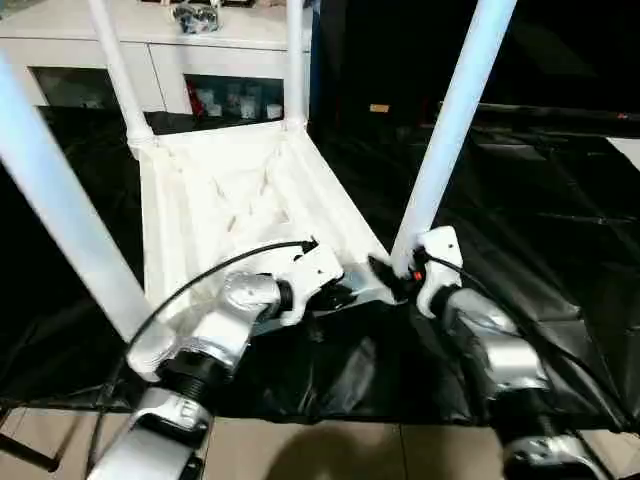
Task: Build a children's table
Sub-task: Rotate leg to tighten
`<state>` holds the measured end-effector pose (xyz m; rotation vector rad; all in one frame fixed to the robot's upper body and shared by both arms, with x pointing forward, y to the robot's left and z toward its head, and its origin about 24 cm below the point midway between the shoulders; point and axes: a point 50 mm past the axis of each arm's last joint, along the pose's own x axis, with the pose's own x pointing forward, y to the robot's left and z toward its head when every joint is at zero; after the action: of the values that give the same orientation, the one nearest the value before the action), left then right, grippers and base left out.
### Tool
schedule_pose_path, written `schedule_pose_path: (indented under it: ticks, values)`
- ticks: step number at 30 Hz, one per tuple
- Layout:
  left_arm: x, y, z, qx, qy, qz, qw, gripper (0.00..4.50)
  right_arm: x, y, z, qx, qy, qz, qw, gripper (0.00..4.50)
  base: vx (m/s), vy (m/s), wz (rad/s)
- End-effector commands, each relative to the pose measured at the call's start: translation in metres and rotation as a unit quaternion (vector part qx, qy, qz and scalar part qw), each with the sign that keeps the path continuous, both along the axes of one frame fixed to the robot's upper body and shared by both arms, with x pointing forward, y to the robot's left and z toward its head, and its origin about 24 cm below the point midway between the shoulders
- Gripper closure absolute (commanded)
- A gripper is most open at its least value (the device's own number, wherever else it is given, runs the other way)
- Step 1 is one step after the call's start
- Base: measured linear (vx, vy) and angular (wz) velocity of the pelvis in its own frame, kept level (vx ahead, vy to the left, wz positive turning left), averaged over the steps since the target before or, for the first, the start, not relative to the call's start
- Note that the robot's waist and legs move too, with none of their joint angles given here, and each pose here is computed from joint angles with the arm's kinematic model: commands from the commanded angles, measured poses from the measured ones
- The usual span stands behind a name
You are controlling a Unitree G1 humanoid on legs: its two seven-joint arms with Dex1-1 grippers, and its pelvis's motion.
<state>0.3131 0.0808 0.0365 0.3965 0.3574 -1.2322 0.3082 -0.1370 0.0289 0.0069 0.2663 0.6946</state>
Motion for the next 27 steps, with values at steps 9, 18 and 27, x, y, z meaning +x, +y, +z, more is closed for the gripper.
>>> schedule_pose_path:
  ticks: [9,18,27]
  values:
    - [0.004,0.007,0.016,-0.001,-0.007,-0.087,0.996,4.50,-0.043,0.021,-0.013,-0.008,0.075,0.304,0.950,0.78,0.000,0.000,0.00]
    - [0.009,0.024,0.023,-0.008,0.002,-0.097,0.995,4.50,-0.060,0.017,-0.010,-0.013,0.108,0.402,0.909,0.93,0.000,0.000,0.00]
    - [0.012,0.034,0.025,-0.007,0.008,-0.097,0.995,4.50,-0.059,0.016,-0.011,-0.013,0.113,0.406,0.907,1.36,0.000,0.000,0.00]
